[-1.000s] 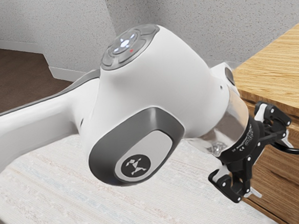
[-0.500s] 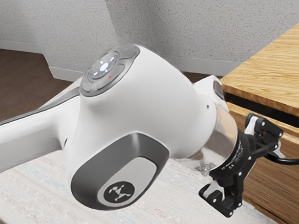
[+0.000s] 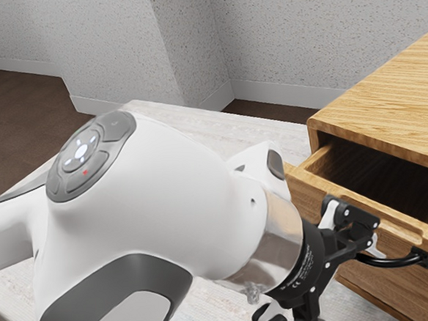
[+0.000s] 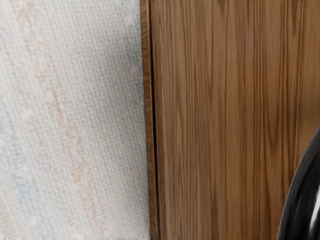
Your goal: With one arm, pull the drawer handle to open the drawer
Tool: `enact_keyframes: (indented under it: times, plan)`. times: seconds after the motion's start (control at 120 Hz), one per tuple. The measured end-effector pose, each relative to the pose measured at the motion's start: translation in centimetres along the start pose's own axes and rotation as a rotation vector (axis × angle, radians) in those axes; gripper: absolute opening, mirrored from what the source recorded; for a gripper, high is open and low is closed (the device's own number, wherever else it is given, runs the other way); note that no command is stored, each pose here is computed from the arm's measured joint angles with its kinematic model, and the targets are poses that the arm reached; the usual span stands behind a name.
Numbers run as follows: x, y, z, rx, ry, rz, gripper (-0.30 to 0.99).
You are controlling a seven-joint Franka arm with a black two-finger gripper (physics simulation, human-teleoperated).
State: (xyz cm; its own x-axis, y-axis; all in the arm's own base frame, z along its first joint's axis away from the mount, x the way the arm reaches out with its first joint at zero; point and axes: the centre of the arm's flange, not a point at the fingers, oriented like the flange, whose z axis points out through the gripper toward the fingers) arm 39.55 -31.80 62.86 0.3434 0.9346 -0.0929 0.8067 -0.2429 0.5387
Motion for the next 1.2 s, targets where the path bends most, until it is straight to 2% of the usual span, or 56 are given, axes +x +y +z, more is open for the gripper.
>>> enact_keyframes:
  times: [0.35, 1.2]
  plan:
    - [-1.4, -3.3, -1.7, -0.013, -0.001, 0.001, 0.69]
    - [-1.5, -10.8, -5.6, -0.068, 0.011, -0.027, 0.69]
